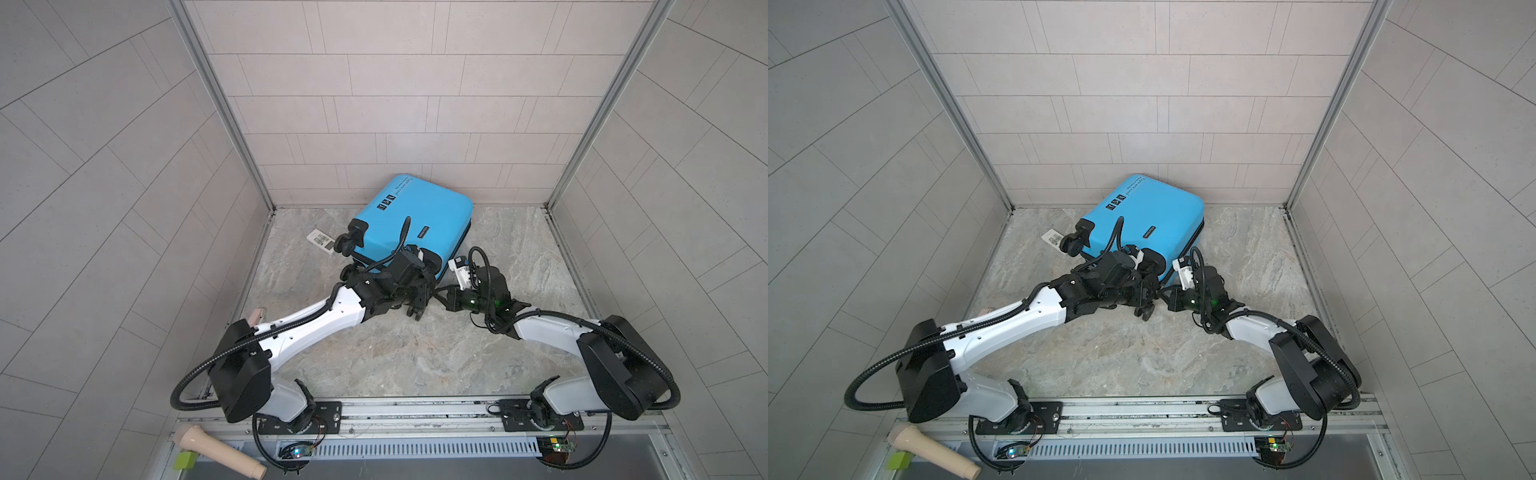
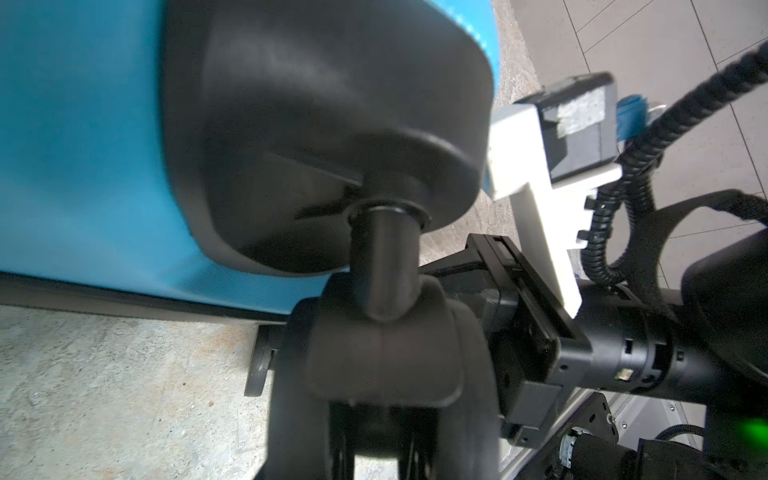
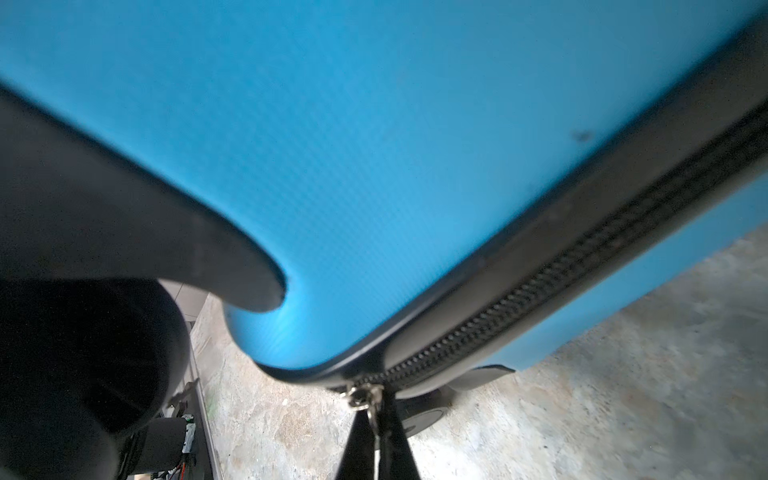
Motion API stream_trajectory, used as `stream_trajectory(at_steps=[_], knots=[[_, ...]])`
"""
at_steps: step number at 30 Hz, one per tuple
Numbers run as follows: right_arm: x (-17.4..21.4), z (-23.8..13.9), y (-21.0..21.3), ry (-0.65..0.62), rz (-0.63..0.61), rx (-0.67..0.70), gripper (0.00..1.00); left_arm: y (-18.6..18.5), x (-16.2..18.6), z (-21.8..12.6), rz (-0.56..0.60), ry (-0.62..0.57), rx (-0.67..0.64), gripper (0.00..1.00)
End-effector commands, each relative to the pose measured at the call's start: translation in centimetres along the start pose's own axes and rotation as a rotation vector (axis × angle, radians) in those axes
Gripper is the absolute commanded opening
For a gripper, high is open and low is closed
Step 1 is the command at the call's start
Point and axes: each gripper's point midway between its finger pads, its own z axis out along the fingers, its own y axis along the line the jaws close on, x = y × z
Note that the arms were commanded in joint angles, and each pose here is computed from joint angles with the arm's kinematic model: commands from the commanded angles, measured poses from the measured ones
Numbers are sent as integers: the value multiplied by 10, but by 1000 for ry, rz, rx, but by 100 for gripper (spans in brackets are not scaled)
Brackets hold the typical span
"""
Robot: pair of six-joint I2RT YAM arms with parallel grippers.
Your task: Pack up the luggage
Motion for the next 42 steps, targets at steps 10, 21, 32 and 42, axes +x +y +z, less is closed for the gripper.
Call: stream_trajectory(at_steps=[10, 21, 32, 42], knots=[[-56, -16, 6, -227, -39, 16, 5, -11, 0, -9, -21, -7, 26, 0], [-57, -19, -29, -249, 23, 176, 0, -14, 2, -13, -17, -8, 28, 0], [-73, -50, -70, -324, 88, 382, 0, -13, 10, -16, -10, 3, 22, 0], [-111, -48, -104, -335, 117, 437, 0, -15, 16, -23, -7, 4, 40, 0]])
